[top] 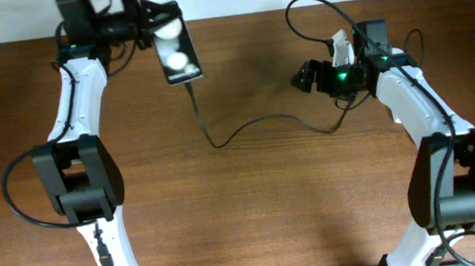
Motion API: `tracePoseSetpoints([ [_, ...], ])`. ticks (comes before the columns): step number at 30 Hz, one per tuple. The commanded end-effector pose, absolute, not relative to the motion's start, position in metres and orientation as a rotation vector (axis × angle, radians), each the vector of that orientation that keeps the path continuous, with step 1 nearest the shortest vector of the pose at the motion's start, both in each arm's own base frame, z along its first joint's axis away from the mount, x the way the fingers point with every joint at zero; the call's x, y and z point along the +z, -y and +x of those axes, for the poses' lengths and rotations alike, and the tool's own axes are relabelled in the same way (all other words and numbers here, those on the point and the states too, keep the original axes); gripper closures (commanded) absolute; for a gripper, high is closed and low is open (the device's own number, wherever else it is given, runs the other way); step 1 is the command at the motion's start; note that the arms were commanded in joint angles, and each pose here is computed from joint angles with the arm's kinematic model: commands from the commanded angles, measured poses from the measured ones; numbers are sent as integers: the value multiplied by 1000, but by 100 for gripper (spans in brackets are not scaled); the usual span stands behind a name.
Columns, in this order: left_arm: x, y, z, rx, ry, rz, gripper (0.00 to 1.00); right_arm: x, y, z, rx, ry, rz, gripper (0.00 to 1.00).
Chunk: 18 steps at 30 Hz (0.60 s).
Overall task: Plug charger to phone and switch on socket
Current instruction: 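Lower the plugged-in phone to the table with the left gripper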
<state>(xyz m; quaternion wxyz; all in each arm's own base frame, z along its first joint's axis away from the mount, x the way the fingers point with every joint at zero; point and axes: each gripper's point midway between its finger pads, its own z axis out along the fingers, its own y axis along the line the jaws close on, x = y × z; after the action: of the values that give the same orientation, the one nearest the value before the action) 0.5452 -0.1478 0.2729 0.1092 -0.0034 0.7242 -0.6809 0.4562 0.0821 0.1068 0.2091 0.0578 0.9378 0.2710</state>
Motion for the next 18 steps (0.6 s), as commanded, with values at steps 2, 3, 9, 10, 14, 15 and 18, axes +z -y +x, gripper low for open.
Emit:
tracePoseSetpoints([
  [2,214,166,540,-1691,-2283,-7,100,156,-68,449,583,-2528,67,1],
  [3,192,172,530,-1598,-2384,-21,100,164,-67,444,581,-2523,66,1],
  [9,127,180,496,-1190,-2727,-11,100,147,-96,414,373,-2660,-59,1],
  [10,120,179,490,-1158,-2768,-15,100,146,-106,411,341,-2663,-98,1],
  [14,73,178,481,-1141,-2891,-51,100,146,-122,406,351,-2665,-149,1],
  [15,64,178,480,-1144,-2908,-61,100,145,-122,406,350,-2669,-148,1],
  [18,37,174,479,-1104,-2961,-91,100,145,-122,406,350,-2668,-149,1],
])
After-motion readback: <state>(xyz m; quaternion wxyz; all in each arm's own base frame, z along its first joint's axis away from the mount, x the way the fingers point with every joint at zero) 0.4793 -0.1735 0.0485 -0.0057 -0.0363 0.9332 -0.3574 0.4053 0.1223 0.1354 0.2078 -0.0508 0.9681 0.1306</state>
